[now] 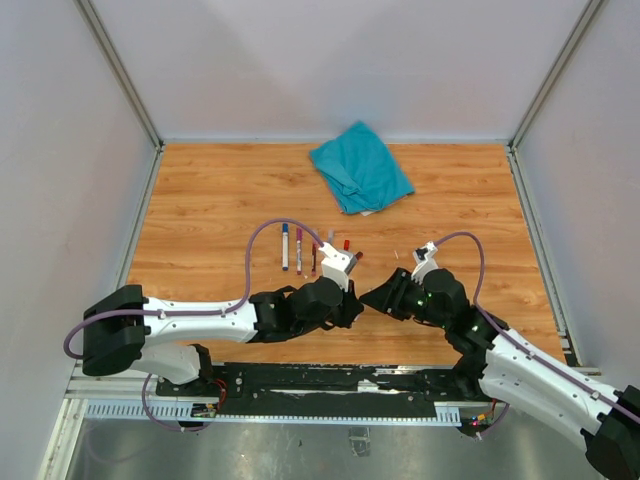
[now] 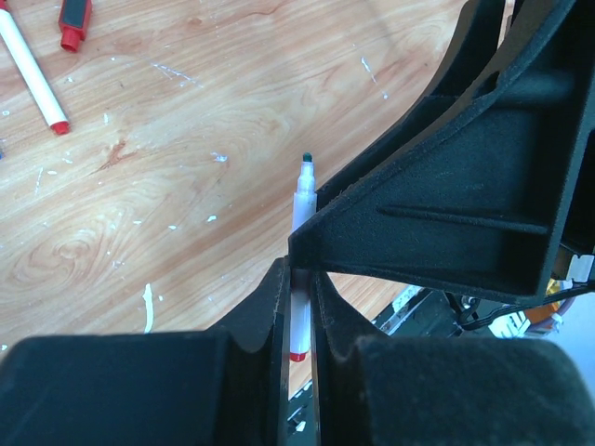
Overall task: Insert the pens into the pen caps
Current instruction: Adjust the pen.
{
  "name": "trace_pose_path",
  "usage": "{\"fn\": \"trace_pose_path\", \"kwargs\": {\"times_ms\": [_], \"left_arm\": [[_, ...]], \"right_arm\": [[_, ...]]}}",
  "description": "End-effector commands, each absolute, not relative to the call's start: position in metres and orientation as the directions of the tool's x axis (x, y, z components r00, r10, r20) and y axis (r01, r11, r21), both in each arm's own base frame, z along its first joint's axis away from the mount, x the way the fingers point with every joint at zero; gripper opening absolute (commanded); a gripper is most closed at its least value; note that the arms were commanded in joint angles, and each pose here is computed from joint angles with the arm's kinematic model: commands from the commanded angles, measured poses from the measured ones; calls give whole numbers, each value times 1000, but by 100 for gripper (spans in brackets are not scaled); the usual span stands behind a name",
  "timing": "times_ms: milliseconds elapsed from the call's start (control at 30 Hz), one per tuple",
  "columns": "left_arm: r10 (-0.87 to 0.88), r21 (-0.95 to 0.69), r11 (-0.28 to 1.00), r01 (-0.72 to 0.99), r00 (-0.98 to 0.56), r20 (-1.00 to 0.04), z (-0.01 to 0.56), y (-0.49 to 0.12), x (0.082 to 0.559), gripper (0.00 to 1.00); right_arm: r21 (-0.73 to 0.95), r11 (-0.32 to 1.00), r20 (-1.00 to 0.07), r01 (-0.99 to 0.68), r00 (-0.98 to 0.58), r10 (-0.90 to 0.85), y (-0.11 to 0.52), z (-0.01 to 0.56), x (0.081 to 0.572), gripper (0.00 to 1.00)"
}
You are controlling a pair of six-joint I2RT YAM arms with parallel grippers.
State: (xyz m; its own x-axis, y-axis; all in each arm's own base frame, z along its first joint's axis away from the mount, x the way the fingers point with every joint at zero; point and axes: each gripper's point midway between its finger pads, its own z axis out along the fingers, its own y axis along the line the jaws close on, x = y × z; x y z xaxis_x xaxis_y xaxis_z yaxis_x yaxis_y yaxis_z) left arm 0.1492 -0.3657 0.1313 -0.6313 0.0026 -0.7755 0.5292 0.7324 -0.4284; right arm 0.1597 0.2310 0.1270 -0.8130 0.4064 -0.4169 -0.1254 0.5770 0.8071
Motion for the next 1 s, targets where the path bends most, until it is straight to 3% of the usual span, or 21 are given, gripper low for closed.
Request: {"fn": "trace_pose_path", "kwargs": {"times_ms": [0,200,300,367,467,867,967], "left_arm": [[-59,-457,716,527,-608,-792,148,-368,152,0],[-65,-460,718,523,-607,-792,149,-368,153,2],[-62,-457,720,522,-607,-792,147,-367,153,16],[-55,-450,726,520,-608,-792,144,-367,154,26],[-38,-439,734,519,-613,-789,137,-367,153,32],[-12,-432,737,519,-630,-777,127,-368,150,29],[1,-424,740,523,-631,-776,125,-368,150,35]], "right_arm": [[839,528,-391,-133,-822,415,241,131,156,35],[846,516,-384,-131,-822,420,242,132,156,11],[846,518,-386,-130,-819,425,241,133,157,1],[845,519,-392,-131,-812,433,239,135,158,1],[843,519,-407,-142,-799,442,236,139,159,1],[836,521,-435,-173,-788,436,235,145,158,0],[837,516,-441,-179,-780,444,234,148,160,0]]}}
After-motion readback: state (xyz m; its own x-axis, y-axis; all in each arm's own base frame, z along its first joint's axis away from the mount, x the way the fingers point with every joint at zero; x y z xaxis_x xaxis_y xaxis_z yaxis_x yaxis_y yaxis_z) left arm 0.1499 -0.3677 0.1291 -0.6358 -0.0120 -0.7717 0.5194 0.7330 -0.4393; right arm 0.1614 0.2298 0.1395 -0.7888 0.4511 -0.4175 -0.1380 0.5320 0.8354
